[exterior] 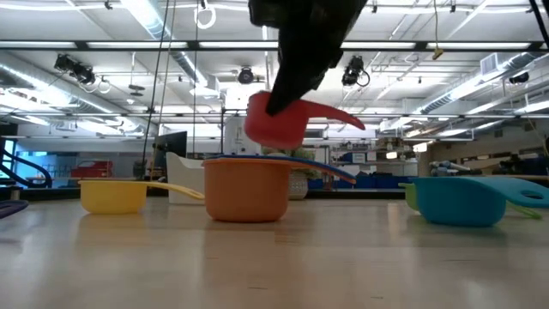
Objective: Nest measuring cups in basket
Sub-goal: Stack the red measuring cup on top of the light blue measuring cup, then stack the light blue measuring cup on top of the red measuring cup
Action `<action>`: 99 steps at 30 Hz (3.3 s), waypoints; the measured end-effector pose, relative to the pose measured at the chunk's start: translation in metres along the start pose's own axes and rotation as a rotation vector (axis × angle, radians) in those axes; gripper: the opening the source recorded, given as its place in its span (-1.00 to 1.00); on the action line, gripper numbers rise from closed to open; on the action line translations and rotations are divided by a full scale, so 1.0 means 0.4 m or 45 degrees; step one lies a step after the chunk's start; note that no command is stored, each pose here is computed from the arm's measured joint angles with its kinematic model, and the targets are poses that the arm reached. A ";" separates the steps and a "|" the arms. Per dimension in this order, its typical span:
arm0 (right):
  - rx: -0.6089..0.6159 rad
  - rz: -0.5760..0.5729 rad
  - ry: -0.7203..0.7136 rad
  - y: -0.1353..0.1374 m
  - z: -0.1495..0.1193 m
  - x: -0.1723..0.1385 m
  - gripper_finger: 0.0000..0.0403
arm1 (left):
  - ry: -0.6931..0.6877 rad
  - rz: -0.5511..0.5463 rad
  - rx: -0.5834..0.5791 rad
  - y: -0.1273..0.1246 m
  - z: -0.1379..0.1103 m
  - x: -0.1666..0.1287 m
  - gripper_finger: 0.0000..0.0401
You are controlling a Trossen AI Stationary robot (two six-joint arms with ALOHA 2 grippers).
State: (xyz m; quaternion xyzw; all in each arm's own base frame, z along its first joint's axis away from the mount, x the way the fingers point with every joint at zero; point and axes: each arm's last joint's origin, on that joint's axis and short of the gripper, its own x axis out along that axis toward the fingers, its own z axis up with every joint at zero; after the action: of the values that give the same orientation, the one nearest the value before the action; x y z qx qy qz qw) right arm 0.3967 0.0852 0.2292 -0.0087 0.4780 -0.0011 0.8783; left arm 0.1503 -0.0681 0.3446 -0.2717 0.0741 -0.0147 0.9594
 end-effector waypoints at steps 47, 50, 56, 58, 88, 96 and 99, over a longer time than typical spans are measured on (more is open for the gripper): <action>-0.210 0.022 0.041 0.094 -0.034 0.091 -0.45 | 0.048 0.017 0.023 -0.001 -0.013 0.016 -0.76; -0.201 0.048 0.025 0.094 -0.028 0.075 -0.43 | 0.052 0.020 0.026 0.000 -0.014 0.016 -0.76; -0.150 0.048 0.021 0.090 -0.024 0.049 -0.43 | 0.080 0.040 0.041 0.004 -0.020 0.016 -0.76; -0.137 0.043 0.030 0.085 -0.024 0.031 -0.43 | 0.098 0.053 0.051 0.007 -0.023 0.015 -0.76; 0.046 -0.158 0.319 0.086 -0.099 -0.123 -0.43 | 0.315 0.249 0.233 0.028 -0.092 0.072 -0.74; 0.144 -0.152 0.157 0.053 -0.136 -0.237 -0.43 | 0.278 0.272 0.243 0.028 -0.088 0.074 -0.42; 0.181 -0.151 0.125 0.043 -0.159 -0.271 -0.43 | 0.260 0.275 0.232 0.031 -0.083 0.077 -0.32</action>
State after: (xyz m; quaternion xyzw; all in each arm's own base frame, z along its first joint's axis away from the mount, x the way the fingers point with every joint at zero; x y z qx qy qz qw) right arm 0.2843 0.1026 0.2852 0.0255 0.5176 -0.0873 0.8508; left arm 0.1755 -0.0769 0.3063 -0.1712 0.1981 0.0542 0.9636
